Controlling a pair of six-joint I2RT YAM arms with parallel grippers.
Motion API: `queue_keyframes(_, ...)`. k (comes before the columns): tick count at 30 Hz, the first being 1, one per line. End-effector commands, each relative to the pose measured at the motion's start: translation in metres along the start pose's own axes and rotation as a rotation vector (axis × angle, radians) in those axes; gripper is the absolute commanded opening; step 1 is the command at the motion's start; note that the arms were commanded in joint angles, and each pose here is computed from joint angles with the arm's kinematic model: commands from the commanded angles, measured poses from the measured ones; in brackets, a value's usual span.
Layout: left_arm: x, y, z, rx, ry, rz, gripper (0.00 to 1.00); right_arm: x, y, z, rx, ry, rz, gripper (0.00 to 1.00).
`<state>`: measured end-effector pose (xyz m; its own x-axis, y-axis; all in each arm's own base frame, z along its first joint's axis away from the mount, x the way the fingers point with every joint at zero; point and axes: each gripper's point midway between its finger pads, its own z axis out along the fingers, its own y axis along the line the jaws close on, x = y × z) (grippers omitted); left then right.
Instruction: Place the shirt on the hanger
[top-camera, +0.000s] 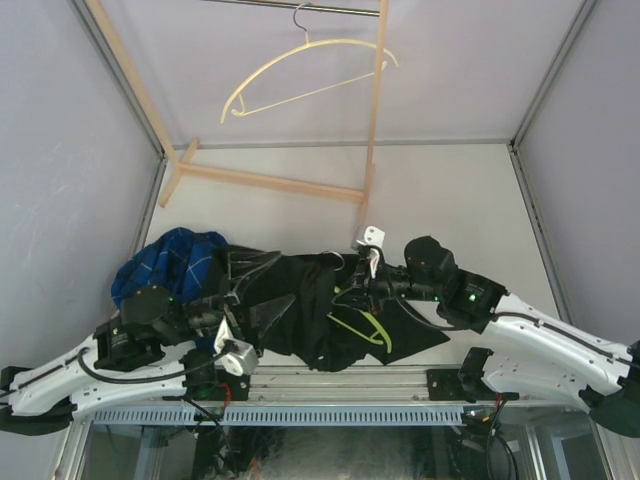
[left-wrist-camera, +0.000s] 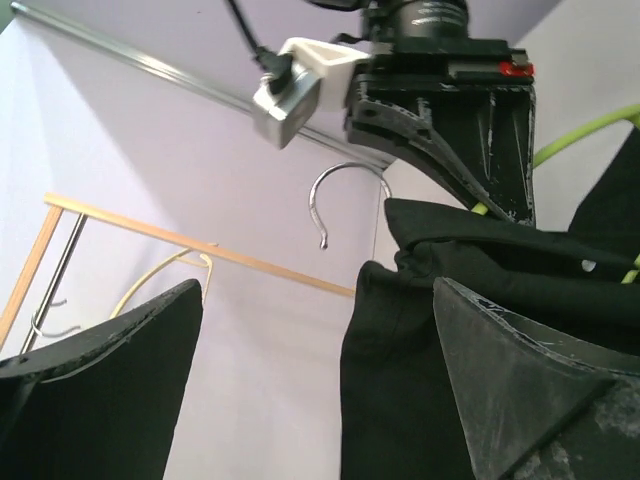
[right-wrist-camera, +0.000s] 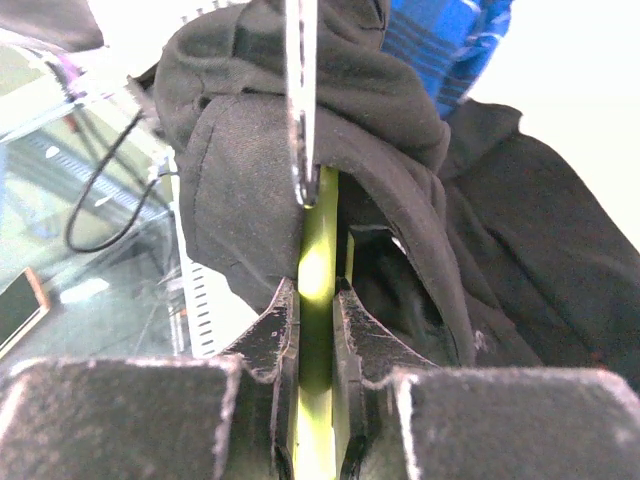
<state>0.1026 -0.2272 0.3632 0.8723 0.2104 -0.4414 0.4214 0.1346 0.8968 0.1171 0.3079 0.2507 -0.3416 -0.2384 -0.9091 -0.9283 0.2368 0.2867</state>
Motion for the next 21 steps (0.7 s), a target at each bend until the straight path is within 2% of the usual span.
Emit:
queue_keyframes(1, -0.008, 0.025, -0.012, -0.175, -0.051, -0.16, 1.0, -0.039, -0.027, -0.022, 0.215, -0.213, 0.012, 0.0)
queue_keyframes(7, -0.014, 0.032, -0.019, -0.31, -0.137, -0.523, 1.0, -0.064, -0.053, -0.07, 0.437, -0.458, 0.084, 0.0)
queue_keyframes(14, 0.018, 0.039, 0.002, -0.519, -0.061, -0.976, 1.0, -0.075, -0.059, -0.109, 0.52, -0.645, 0.116, 0.0)
queue_keyframes(15, 0.026, 0.04, 0.011, -0.582, -0.046, -1.1, 1.0, -0.082, -0.062, -0.129, 0.565, -0.734, 0.142, 0.0)
queue_keyframes(21, 0.033, 0.019, 0.046, -0.539, -0.011, -1.21, 0.94, -0.107, -0.062, -0.172, 0.628, -0.93, 0.157, 0.0)
